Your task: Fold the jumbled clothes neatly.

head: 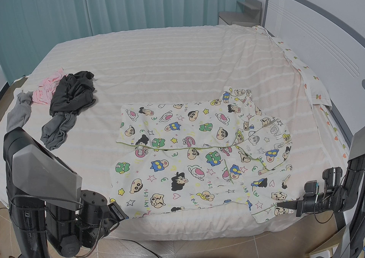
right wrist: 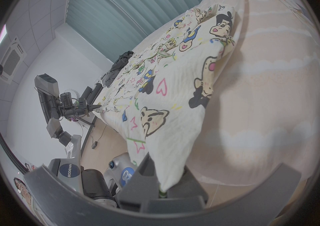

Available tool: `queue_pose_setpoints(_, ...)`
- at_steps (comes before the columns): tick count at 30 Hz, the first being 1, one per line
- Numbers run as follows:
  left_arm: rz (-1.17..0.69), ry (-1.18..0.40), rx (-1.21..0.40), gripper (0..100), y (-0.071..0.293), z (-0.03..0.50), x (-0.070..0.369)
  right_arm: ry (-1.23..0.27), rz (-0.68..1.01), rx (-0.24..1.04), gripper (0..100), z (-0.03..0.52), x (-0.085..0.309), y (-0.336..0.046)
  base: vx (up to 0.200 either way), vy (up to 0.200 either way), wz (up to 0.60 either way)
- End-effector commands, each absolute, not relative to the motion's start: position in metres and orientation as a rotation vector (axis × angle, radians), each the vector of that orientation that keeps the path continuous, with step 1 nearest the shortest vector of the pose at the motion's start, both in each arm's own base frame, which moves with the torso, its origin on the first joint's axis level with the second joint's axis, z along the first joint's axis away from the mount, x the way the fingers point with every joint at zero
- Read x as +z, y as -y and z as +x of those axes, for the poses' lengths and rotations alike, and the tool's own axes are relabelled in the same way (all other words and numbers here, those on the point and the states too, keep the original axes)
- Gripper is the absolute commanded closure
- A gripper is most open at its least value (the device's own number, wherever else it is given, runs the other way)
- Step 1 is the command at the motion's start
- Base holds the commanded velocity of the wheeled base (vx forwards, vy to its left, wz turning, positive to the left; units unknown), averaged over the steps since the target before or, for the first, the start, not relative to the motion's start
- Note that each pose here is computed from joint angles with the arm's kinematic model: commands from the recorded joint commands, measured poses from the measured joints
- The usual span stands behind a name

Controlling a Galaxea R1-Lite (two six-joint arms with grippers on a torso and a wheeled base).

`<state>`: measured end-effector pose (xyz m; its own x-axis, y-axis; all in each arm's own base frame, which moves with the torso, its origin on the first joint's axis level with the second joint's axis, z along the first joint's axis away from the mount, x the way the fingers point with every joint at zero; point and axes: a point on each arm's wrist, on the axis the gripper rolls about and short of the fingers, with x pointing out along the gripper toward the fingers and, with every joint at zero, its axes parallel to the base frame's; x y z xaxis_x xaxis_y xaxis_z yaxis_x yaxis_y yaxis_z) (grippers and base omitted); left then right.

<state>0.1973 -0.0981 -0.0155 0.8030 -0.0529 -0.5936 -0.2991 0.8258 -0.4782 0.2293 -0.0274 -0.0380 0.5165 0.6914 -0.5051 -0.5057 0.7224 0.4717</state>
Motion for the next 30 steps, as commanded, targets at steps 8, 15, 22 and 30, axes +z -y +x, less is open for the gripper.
queue_pose_setpoints(8,-0.586,-0.63,0.133,100,0.1,0.193,-0.013,-0.734,0.311,0.735,100,0.193,-0.033,0.024,0.0,0.0,0.0)
queue_pose_setpoints(15,-0.597,-0.602,0.133,100,0.099,0.194,-0.007,-0.736,0.381,0.74,100,0.187,-0.033,0.032,0.0,0.0,0.0)
queue_pose_setpoints(22,-0.557,-0.663,0.161,100,0.097,0.188,-0.011,-0.768,0.388,0.756,100,0.182,-0.035,0.032,0.0,0.0,0.0)
queue_pose_setpoints(30,-0.541,-0.686,0.166,100,0.096,0.185,-0.009,-0.794,0.403,0.763,100,0.175,-0.028,0.03,0.0,0.0,0.0)
